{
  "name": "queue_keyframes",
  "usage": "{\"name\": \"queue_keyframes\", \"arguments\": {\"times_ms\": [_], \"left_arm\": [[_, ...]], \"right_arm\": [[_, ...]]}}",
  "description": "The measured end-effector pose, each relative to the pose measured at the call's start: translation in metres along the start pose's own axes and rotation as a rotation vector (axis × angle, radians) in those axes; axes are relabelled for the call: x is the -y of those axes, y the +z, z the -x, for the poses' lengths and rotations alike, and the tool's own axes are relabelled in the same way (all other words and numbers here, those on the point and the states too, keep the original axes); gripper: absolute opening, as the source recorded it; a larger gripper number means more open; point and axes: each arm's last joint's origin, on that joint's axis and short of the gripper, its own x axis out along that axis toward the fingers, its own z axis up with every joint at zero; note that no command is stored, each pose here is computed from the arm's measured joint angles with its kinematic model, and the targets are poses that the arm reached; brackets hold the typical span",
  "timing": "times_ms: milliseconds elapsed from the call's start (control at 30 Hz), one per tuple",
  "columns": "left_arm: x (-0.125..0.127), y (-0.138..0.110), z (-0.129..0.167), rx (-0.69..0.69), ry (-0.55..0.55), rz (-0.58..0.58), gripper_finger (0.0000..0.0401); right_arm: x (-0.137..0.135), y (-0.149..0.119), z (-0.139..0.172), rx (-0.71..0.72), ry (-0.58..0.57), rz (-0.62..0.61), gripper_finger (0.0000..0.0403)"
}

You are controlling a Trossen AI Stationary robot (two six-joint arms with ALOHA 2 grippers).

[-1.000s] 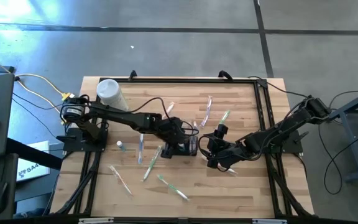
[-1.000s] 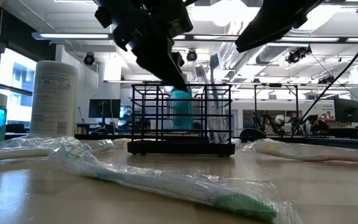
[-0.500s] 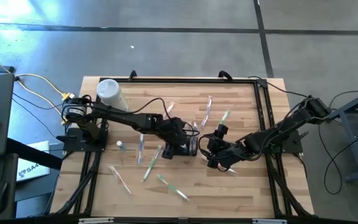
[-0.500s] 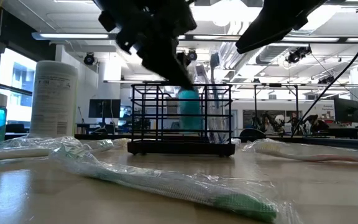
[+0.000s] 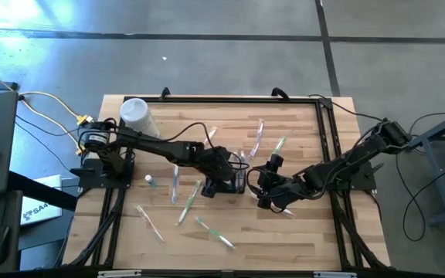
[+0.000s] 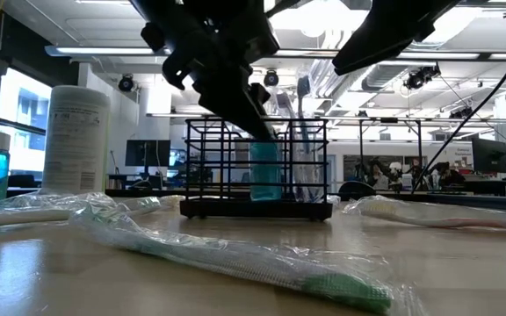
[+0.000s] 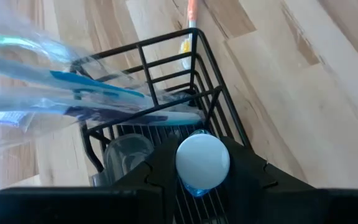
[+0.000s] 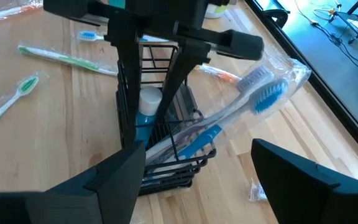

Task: Pick & Place toothbrushing station
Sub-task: Put the right blue mouthwash into the black mesh

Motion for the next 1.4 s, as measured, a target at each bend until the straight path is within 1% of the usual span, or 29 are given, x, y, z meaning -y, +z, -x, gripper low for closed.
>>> {"name": "queue_keyframes", "arguments": {"times_ms": [333, 467, 533, 800, 1033, 1400], "left_arm": [[-0.0002, -0.0003, 0.0000, -0.004, 0.008, 0.000, 0.0093], [-0.0004, -0.0003, 0.0000, -0.006, 0.016, 0.000, 0.0115], [-0.0004, -0.0003, 0.0000, -0.006, 0.016, 0.000, 0.0119], [-0.0003, -0.0005, 0.0000, -0.009, 0.013, -0.016, 0.0101], [-0.0003, -0.0005, 0.0001, -0.009, 0.012, -0.018, 0.0127], [-0.0002, -0.0005, 0.0001, -0.009, 0.009, -0.018, 0.0133]], "right_arm": [[-0.0001, 0.0000, 0.0001, 0.000, 0.000, 0.000, 0.0285], [0.0000, 0.0000, 0.0000, 0.000, 0.000, 0.000, 0.0285], [0.0000, 0.0000, 0.0000, 0.000, 0.000, 0.001, 0.0285], [0.0001, -0.0002, 0.0000, -0.002, -0.001, 0.002, 0.0285], [0.0001, -0.0003, 0.0001, -0.003, -0.001, 0.003, 0.0285], [0.0001, -0.0003, 0.0000, -0.003, -0.001, 0.003, 0.0285]]}}
